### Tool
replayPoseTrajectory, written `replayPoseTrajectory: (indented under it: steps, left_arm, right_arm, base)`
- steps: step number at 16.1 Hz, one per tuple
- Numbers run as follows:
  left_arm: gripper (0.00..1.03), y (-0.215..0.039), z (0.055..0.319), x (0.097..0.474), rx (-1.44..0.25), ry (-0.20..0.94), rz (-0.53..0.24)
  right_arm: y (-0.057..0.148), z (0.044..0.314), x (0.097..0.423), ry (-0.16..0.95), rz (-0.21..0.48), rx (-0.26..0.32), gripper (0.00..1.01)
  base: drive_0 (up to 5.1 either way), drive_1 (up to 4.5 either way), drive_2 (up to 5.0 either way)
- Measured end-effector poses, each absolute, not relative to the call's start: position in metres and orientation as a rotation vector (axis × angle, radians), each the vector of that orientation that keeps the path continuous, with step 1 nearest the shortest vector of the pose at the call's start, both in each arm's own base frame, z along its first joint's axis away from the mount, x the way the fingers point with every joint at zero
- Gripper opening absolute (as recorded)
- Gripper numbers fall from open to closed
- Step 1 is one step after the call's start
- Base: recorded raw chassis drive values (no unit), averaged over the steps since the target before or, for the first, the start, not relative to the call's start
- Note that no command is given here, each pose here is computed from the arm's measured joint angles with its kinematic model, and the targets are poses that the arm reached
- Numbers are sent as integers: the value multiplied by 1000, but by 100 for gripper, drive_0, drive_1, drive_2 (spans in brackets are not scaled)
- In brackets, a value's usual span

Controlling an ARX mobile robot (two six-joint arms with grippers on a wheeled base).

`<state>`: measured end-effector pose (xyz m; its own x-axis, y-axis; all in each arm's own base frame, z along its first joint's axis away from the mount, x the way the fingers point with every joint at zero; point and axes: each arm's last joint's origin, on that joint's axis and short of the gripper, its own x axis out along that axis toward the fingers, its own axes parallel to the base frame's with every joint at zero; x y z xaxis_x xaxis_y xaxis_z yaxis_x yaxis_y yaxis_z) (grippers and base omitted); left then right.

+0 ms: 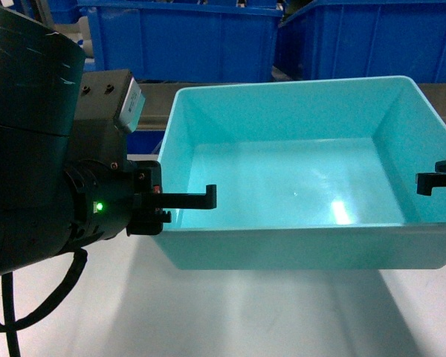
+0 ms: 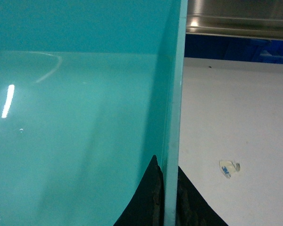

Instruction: Organize blue bins on left shelf correctly

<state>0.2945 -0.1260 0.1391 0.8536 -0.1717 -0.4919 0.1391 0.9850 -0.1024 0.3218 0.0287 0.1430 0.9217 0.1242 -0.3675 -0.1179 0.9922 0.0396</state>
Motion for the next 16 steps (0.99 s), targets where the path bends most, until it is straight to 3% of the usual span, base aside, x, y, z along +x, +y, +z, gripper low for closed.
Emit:
replayPoseTrajectory:
  steps: [4,16]
  left_arm:
    - [2,-127,139,294,-62,525,-166]
    - [2,-126,139,294,-64,525,-163]
  right_arm:
    - [29,143,322,381,121,16,2]
    - [29,143,322,380,124,17,2]
  base:
    - [-460,93,378]
    - [-492,247,247]
